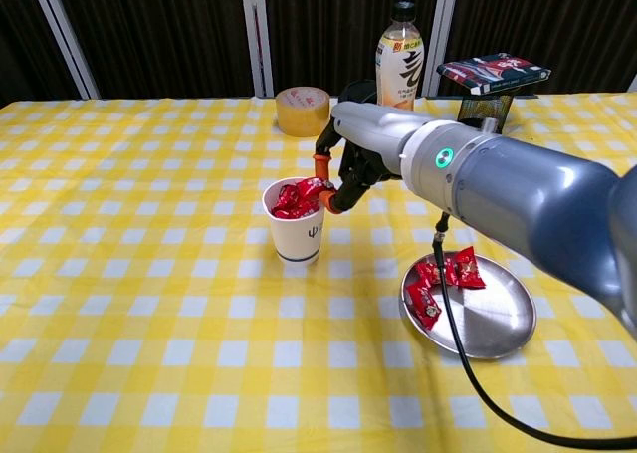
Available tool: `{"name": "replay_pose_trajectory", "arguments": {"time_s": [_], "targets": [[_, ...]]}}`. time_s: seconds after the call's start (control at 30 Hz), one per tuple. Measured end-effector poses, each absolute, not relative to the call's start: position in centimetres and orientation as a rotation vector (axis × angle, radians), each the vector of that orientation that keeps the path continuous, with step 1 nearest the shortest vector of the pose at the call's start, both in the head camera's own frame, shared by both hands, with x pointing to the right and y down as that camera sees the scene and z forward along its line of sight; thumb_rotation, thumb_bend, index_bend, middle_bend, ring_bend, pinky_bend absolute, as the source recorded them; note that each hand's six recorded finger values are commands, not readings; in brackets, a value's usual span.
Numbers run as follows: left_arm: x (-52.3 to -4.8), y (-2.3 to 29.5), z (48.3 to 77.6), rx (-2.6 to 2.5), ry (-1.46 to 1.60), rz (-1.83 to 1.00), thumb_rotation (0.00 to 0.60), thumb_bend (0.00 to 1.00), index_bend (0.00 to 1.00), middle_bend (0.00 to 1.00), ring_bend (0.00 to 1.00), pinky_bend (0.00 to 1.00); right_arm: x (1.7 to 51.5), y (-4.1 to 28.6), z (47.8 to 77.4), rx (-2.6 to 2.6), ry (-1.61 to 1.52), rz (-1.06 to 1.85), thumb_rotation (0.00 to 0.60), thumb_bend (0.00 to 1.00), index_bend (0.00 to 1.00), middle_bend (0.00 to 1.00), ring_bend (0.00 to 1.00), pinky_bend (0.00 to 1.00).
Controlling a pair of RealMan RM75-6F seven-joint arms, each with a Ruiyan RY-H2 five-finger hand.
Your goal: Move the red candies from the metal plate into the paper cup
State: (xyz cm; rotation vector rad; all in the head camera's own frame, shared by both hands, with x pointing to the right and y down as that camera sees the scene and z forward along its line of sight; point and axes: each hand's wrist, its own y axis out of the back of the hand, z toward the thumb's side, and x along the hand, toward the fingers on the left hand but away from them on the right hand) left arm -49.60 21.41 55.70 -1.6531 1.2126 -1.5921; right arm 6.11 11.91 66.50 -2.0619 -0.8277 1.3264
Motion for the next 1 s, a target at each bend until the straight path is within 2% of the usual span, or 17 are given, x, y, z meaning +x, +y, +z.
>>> {"name": "replay_pose_trajectory", "arguments": {"time_s": [0.17,0.3,0.53,1.0], "targets": [[-49.6,21.4,55.7,-1.659,1.214,-1.593,0.6,0.05,0.0,0.0,0.0,0.0,5.2,11.7,66.8,-2.053,-0.817,1.312,0.6,0.5,0.55,0.89,0.9,0.9],[-49.6,21.4,55.7,-1.659,1.216,-1.595,0.6,0.05,0.0,0.0,0.0,0.0,4.8,11.6,67.1,-2.05,-0.819,1.308,0.6,0.5,0.46,0.89,0.9,0.9],[-49.6,21.4,55.7,-1.66,1.216,-1.596,0.6,0.05,0.0,0.0,0.0,0.0,4.9,11.5,67.0,-2.04,-0.831,1.307,0.6,0.5,0.38,0.89,0.9,0.9],[-49.6,21.5,55.7,-1.654,1.212,-1.594,0.6,0.05,0.0,0.0,0.0,0.0,7.7,11.8,65.2,-2.016,-0.867,1.297,0.6,0.5,0.37,0.89,0.9,0.9]]}}
